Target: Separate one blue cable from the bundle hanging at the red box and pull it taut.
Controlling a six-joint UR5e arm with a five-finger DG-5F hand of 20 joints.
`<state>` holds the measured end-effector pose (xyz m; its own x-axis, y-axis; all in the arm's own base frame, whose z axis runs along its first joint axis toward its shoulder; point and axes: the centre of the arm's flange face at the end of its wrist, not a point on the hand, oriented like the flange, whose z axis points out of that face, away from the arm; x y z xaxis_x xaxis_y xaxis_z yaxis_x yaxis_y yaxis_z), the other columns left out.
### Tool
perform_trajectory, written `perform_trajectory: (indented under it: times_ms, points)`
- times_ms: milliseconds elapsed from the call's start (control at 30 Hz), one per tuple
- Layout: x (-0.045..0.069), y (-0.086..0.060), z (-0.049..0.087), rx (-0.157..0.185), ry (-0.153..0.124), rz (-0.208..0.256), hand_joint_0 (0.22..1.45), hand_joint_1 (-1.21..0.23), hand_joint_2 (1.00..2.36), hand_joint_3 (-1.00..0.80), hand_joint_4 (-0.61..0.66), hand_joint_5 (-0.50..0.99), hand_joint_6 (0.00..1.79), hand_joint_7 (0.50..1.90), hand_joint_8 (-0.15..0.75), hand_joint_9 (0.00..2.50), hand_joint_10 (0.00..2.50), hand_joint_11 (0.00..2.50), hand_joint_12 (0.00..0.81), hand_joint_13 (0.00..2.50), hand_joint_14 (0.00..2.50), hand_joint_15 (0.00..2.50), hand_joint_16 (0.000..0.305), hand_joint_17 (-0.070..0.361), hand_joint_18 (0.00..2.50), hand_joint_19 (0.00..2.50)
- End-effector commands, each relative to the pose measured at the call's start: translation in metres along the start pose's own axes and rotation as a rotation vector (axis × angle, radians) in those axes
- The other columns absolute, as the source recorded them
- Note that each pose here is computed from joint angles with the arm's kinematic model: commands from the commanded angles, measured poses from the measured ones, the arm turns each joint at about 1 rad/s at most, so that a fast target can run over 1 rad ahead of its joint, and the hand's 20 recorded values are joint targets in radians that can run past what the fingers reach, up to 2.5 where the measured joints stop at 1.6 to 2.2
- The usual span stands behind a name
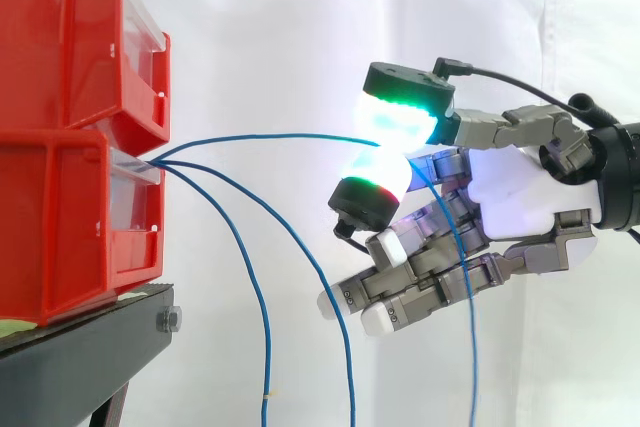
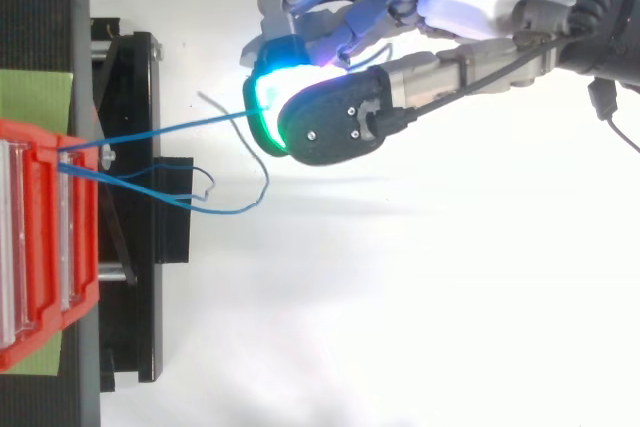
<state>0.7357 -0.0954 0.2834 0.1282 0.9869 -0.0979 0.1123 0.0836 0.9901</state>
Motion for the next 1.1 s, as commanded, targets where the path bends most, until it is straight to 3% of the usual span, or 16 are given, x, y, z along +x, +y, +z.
perform_trajectory:
  times_ms: [0,67,133,267,367,600,1067]
  points:
    - [0.0001,-0.0023,0.0008,0.003,-0.001,-0.001,0.54,-0.70,1.00,-0.50,0.17,-0.20,0.87,1.24,0.288,0.87,0.02,0.89,0.327,0.36,0.01,0.24,0.041,0.093,0.28,0.28]
    - [-0.0010,-0.0030,0.0007,0.003,-0.003,-0.003,0.51,-0.60,1.00,-0.50,0.17,-0.20,0.87,1.21,0.298,0.88,0.02,0.88,0.335,0.37,0.01,0.24,0.043,0.096,0.30,0.28]
    - [0.0001,-0.0029,0.0007,0.003,-0.001,-0.004,0.53,-0.37,1.00,-0.50,0.17,-0.19,0.85,1.15,0.297,0.89,0.02,0.88,0.328,0.37,0.01,0.23,0.042,0.094,0.30,0.29]
    - [0.0001,-0.0029,0.0007,0.003,-0.001,-0.007,0.57,-0.29,1.00,-0.50,0.15,-0.18,0.82,1.19,0.297,0.92,0.02,0.85,0.312,0.38,0.01,0.22,0.038,0.087,0.29,0.30]
    - [-0.0010,-0.0030,0.0007,0.003,-0.003,-0.007,0.61,-0.36,1.00,-0.50,0.15,-0.18,0.82,1.19,0.295,0.92,0.03,0.86,0.306,0.37,0.01,0.21,0.037,0.084,0.29,0.29]
    - [-0.0025,-0.0033,0.0006,0.005,-0.007,-0.007,0.56,-0.67,1.02,-0.23,0.16,-0.20,0.84,1.27,0.289,0.89,0.03,0.89,0.317,0.36,0.01,0.24,0.038,0.086,0.27,0.27]
    - [-0.0016,-0.0031,0.0007,0.004,-0.009,-0.007,0.64,-0.78,1.02,-0.31,0.13,-0.22,0.87,1.33,0.278,0.86,0.02,0.90,0.320,0.37,0.01,0.23,0.040,0.089,0.30,0.26]
